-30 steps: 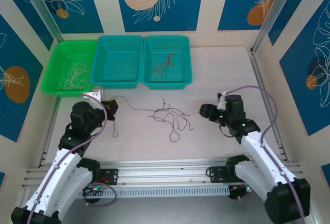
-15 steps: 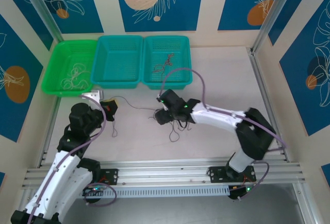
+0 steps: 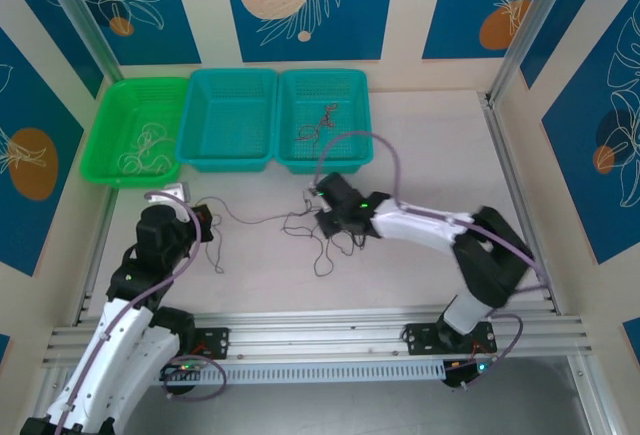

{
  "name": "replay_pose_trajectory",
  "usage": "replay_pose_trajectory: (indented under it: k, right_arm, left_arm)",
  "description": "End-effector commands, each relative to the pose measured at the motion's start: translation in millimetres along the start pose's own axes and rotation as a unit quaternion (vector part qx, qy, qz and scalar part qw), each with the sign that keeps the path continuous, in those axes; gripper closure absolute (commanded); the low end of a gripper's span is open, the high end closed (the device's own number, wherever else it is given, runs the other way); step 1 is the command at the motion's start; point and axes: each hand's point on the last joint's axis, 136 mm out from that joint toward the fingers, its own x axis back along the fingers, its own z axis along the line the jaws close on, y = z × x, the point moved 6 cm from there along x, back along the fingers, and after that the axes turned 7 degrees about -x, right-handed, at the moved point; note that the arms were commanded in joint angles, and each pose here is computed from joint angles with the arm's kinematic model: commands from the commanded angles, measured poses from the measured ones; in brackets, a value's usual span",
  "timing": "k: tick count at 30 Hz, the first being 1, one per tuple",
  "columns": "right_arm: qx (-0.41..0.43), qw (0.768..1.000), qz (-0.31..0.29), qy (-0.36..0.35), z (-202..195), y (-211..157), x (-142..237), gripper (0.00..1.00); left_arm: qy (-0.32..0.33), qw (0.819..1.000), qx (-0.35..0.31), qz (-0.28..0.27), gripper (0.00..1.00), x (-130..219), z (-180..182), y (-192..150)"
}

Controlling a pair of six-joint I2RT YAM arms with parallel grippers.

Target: Untangle the cables

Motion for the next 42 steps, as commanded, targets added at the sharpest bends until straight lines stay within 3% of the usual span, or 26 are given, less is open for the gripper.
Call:
replay_pose_trajectory:
  k: [1,2,4,7,10,13,15,18,20,22,25,27,29,30,34,38,42]
  right_arm:
    - [-0.176,0.981,-0.075,0.028,-53.9,6.1,27.6,1.00]
    - [-0.224,0.970,-0.092,0.036,-72.7,2.3,35.5,1.00]
    - [-0.231,0.964,-0.116,0.057,-83.9,-0.5,49.6,1.00]
    - [-0.206,0.970,-0.125,0.037,-85.2,3.3,63.8,1.00]
    - [-0.289,0.947,-0.139,-0.004,-113.4,-0.5,71.8,1.00]
    - [-0.430,0.886,-0.172,-0.031,-164.6,-24.7,83.4,1.00]
    - [-0.523,0.829,-0.190,-0.057,-203.8,-49.7,94.7,1.00]
    - [-0.603,0.765,-0.203,-0.094,-244.0,-78.1,110.5,1.00]
    - [-0.633,0.739,-0.211,-0.099,-261.7,-89.4,117.9,1.00]
    - [-0.613,0.757,-0.215,-0.068,-262.1,-80.1,121.4,1.00]
    - [-0.480,0.848,-0.217,0.053,-215.8,-35.2,117.2,1.00]
    - [-0.344,0.911,-0.197,0.116,-156.9,-7.6,112.4,0.86]
    - [-0.248,0.945,-0.173,0.127,-104.0,5.4,105.7,0.68]
    - [-0.218,0.953,-0.162,0.134,-77.8,10.2,101.6,0.61]
    - [-0.212,0.958,-0.113,0.155,3.0,23.6,78.8,0.57]
    - [-0.234,0.962,-0.085,0.113,65.3,39.2,44.0,0.54]
    - [-0.202,0.976,-0.055,0.063,116.0,51.0,-8.2,0.48]
  left_arm:
    - [0.082,0.996,0.019,0.004,1.00,7.9,18.5,0.9]
    - [0.088,0.996,0.021,0.004,1.00,8.2,20.1,0.3]
    - [0.074,0.997,0.019,0.000,1.00,7.7,17.4,0.5]
    - [0.070,0.997,0.022,0.001,1.00,4.5,16.4,-0.2]
    - [0.112,0.993,0.030,0.003,1.00,6.1,26.8,-2.7]
    - [0.154,0.987,0.041,0.002,1.00,15.2,40.4,-5.2]
    - [0.172,0.984,0.044,0.005,1.00,20.7,48.1,-6.7]
    - [0.182,0.982,0.050,0.013,1.00,23.2,55.1,-9.1]
    - [0.179,0.982,0.062,0.010,1.00,23.0,56.9,-8.3]
    - [0.154,0.986,0.070,0.005,1.00,18.9,53.0,-6.8]
    - [0.082,0.995,0.062,-0.005,1.00,9.1,37.5,-1.0]
    - [0.061,0.996,0.060,-0.006,1.00,6.3,32.7,1.2]
    - [0.052,0.997,0.057,-0.008,1.00,7.1,30.7,2.6]
    - [0.049,0.997,0.056,-0.010,1.00,8.7,29.6,4.0]
    - [0.028,0.998,0.051,-0.017,1.00,12.7,24.9,4.0]
    - [-0.004,0.999,0.049,-0.018,1.00,12.9,18.7,-0.5]
    - [-0.010,0.999,0.040,-0.021,1.00,15.1,17.5,-1.5]
